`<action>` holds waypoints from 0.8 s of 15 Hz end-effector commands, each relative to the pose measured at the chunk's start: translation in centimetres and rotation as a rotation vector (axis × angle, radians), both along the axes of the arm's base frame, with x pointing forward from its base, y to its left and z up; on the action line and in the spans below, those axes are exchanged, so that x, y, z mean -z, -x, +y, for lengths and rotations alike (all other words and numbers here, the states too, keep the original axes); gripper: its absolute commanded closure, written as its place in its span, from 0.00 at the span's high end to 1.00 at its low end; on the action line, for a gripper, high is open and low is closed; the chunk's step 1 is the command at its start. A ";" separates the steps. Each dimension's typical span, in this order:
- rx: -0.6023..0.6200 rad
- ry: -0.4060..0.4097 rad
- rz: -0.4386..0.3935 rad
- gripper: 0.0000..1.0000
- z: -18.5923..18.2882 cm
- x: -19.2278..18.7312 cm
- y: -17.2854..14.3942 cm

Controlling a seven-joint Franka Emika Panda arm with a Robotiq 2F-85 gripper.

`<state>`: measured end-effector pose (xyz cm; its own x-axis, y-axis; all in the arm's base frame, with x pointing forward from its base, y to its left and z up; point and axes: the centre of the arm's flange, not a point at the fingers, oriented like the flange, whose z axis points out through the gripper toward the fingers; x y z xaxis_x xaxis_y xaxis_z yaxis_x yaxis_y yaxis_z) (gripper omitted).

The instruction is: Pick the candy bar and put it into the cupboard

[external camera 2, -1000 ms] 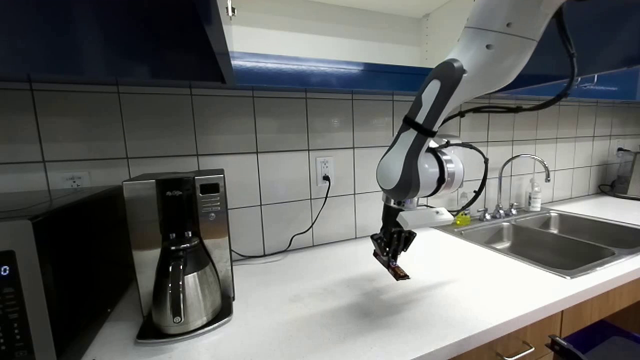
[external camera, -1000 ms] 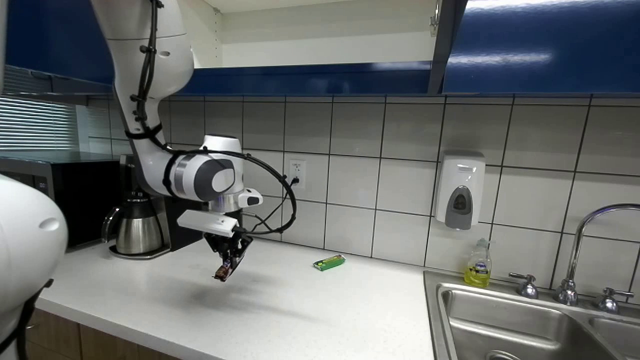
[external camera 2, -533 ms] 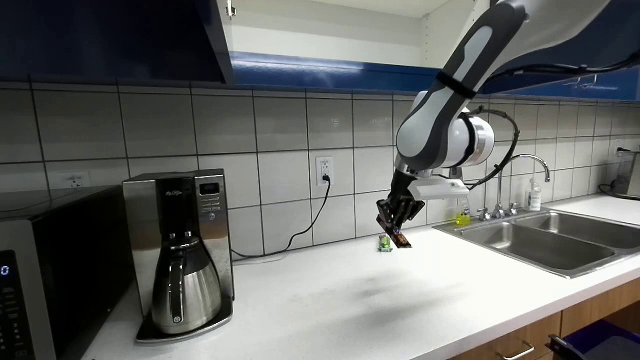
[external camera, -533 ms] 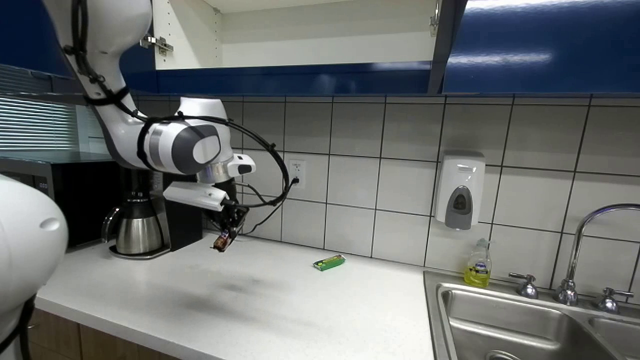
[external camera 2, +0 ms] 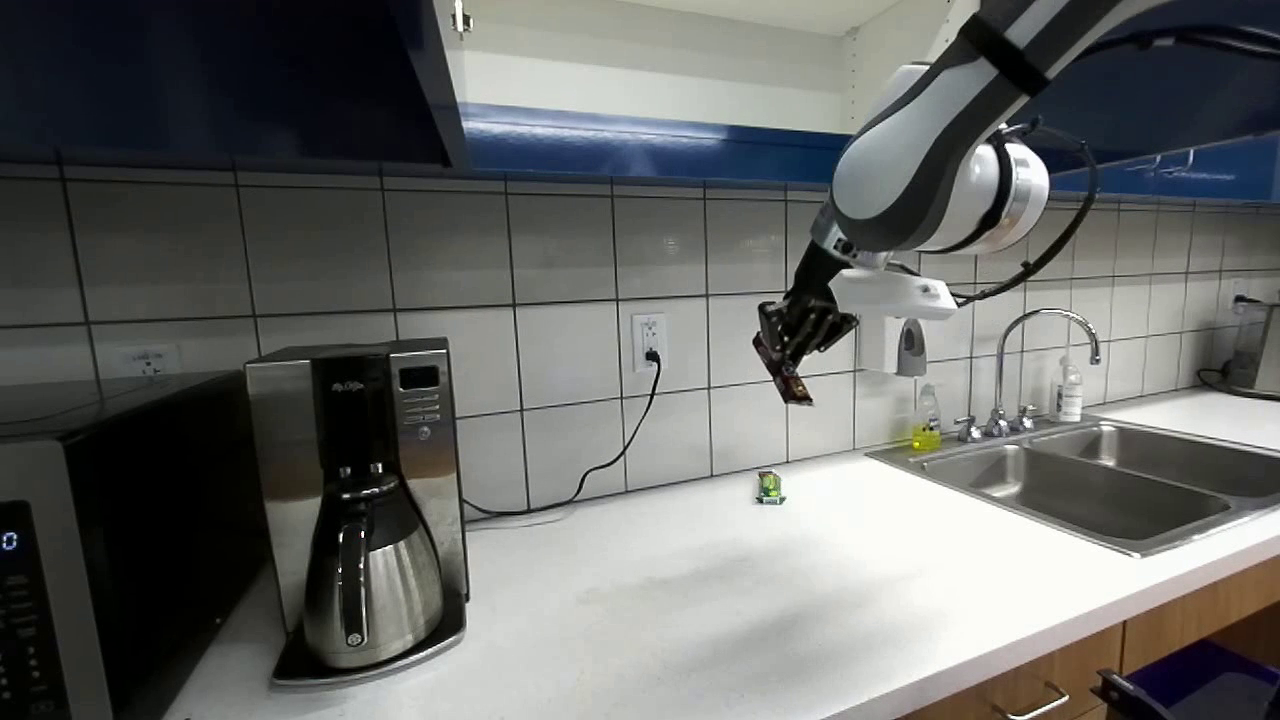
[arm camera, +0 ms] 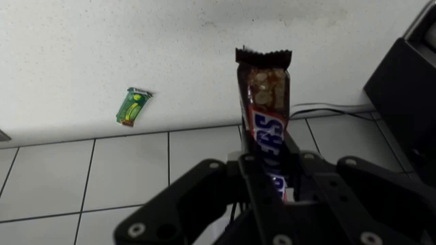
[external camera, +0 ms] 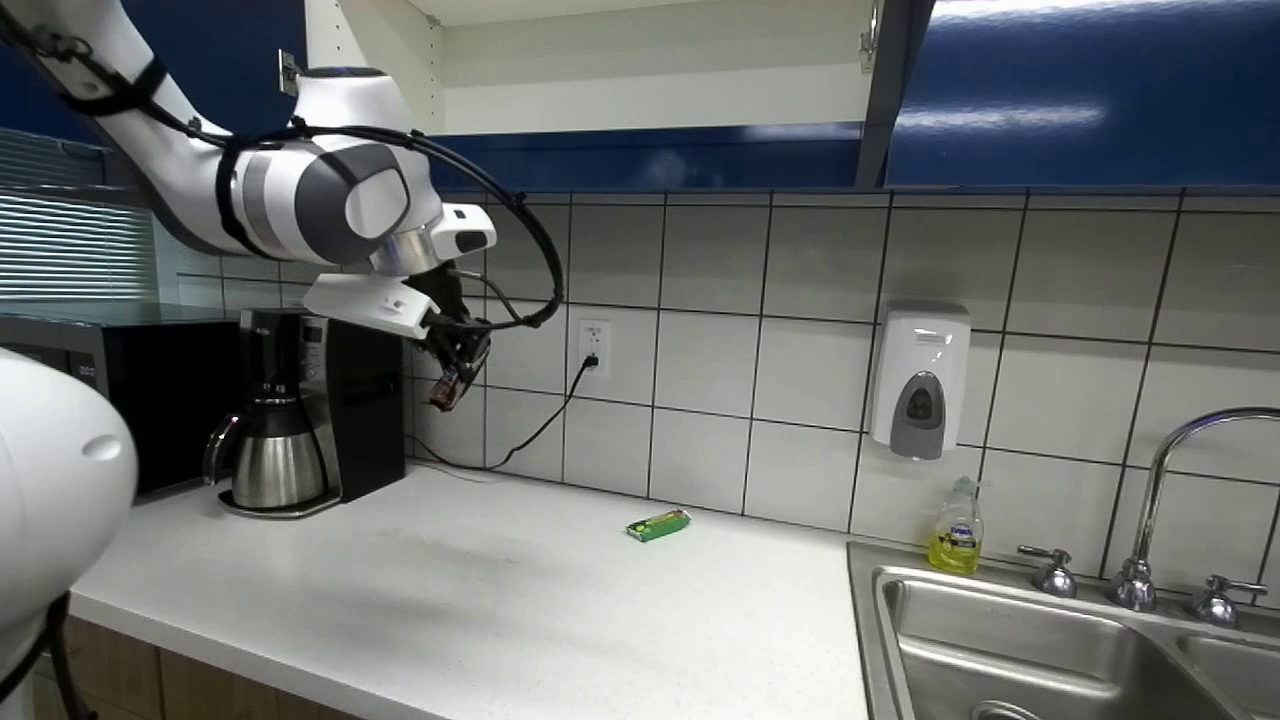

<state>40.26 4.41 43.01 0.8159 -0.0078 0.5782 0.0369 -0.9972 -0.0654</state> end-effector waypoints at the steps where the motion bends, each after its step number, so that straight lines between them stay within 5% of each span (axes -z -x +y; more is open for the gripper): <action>1: 0.027 -0.034 -0.073 0.05 0.5 -4.7 2.5; 12: 0.104 -0.114 -0.060 0.05 1.0 -15.4 3.8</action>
